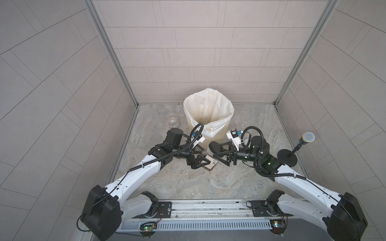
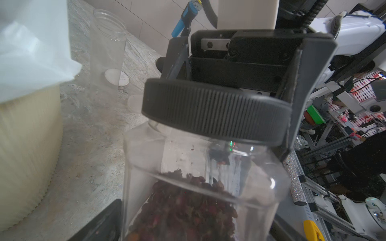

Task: Empty the moldy dried flower tea in the jars
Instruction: Pick up the jar from the center of the board.

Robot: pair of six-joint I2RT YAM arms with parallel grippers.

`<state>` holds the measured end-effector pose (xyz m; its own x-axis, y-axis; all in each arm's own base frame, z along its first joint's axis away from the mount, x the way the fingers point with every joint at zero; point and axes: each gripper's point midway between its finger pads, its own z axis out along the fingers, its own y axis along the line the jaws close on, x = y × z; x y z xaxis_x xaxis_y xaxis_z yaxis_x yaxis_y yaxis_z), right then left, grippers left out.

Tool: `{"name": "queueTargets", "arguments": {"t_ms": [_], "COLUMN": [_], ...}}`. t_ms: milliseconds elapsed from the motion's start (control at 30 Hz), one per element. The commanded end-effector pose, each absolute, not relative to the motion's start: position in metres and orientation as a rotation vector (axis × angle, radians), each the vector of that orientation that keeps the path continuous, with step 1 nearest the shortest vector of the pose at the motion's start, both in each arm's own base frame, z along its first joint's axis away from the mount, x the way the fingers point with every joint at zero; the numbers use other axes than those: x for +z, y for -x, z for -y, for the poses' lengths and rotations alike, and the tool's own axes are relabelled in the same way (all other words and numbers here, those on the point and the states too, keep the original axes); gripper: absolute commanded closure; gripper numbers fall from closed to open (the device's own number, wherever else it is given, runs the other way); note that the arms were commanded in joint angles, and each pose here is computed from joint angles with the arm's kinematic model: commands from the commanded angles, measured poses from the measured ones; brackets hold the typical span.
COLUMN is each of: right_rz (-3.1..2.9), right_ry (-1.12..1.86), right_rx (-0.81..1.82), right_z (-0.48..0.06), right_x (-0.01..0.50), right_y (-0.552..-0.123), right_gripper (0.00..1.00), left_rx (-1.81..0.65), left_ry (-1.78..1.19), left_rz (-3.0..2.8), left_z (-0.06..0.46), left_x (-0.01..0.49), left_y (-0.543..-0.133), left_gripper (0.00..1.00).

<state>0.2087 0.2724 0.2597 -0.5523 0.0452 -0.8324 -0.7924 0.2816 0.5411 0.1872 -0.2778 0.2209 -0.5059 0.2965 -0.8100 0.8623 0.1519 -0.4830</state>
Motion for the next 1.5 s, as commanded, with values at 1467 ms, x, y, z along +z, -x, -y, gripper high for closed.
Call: {"name": "queueTargets", "arguments": {"t_ms": [1467], "right_rz": [-1.754], "right_ry": [0.587], "right_rx": [1.294], "right_z": [-0.276], "right_x": [0.314], "right_y": [-0.236], "right_gripper": [0.00], "left_rx": [-1.013], "left_ry": [-1.054], "left_rz": [-1.626], "left_z": [0.276], "left_x": [0.250], "left_y": [-0.211], "left_gripper": [0.31]}}
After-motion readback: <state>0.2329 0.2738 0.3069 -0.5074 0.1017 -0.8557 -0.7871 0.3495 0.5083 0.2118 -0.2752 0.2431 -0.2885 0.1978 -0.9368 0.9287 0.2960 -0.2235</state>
